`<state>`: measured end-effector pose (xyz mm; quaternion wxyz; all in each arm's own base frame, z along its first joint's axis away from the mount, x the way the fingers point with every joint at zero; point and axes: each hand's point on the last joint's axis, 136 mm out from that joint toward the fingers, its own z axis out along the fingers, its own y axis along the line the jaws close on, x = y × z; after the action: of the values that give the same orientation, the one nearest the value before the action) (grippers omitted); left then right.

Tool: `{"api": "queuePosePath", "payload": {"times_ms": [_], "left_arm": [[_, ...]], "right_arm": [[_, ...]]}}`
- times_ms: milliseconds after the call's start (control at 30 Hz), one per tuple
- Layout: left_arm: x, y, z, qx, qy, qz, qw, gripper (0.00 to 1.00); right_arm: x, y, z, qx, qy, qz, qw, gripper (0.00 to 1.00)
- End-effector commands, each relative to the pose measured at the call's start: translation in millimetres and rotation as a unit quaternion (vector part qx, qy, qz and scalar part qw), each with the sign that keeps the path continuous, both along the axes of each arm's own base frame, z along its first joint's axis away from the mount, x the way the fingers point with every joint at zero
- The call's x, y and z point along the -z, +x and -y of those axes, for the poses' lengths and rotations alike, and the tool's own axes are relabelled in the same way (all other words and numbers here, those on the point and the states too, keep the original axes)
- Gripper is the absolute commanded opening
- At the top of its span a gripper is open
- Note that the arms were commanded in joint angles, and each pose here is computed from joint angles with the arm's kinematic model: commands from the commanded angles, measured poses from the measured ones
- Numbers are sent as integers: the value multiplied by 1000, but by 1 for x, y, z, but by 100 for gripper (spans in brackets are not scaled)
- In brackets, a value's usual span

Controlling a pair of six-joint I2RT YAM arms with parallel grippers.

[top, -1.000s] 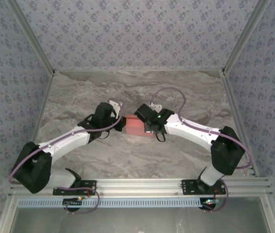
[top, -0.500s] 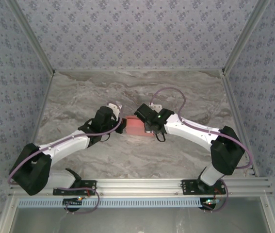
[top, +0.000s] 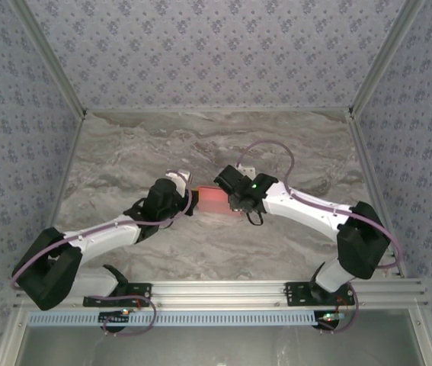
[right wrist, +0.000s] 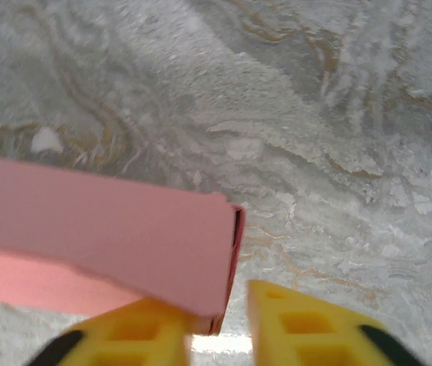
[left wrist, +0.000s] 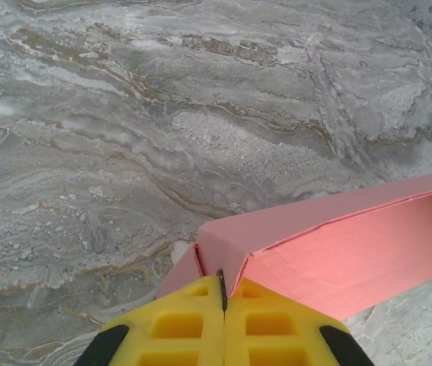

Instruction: Fold the paper box

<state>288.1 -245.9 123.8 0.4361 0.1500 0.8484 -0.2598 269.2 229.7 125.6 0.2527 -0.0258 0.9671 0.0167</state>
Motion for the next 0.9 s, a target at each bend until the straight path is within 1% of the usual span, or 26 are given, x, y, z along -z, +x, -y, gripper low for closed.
{"api": "queuePosePath", "payload": {"times_ms": [0,133,233,300,333,367,400,467,500,533,567,700,800,867], "left_arm": [[47,-22,-13,16,68,-55,996,5],[48,-21,-12,25,83,-50,995,5],[49,-21,-9,38,86,-48,994,5],[51,-22,-8,45,93,-47,994,5],[51,-22,-7,47,95,-47,993,6],[52,-22,-6,52,97,-45,993,6],[51,-22,-6,55,97,-43,993,6],[51,-21,-5,59,100,-38,993,6],[50,-21,-4,63,101,-35,992,7],[49,-21,-4,65,102,-33,992,7],[48,-21,-3,69,103,-32,992,7],[48,-22,0,79,99,-26,992,8],[50,-23,1,84,100,-25,991,8],[50,-23,1,84,98,-25,991,8]], "right_arm": [[-21,-8,5,-49,22,-5,999,37],[-42,-10,11,-112,61,6,992,44],[-60,-17,5,-197,98,28,975,48],[-68,-15,6,-237,96,55,965,49],[-71,-13,5,-264,84,74,958,50],[-72,-14,0,-309,67,97,944,54],[-71,-18,-7,-362,57,115,923,56],[-63,-32,-25,-489,15,168,856,60],[-58,-36,-30,-530,-7,191,826,66],[-57,-36,-36,-561,-31,225,796,73],[-55,-30,-39,-567,-50,251,783,76],[-61,-7,-51,-583,-106,312,742,77],[-68,3,-59,-588,-124,336,725,78],[-65,7,-65,-596,-122,341,717,78]]}}
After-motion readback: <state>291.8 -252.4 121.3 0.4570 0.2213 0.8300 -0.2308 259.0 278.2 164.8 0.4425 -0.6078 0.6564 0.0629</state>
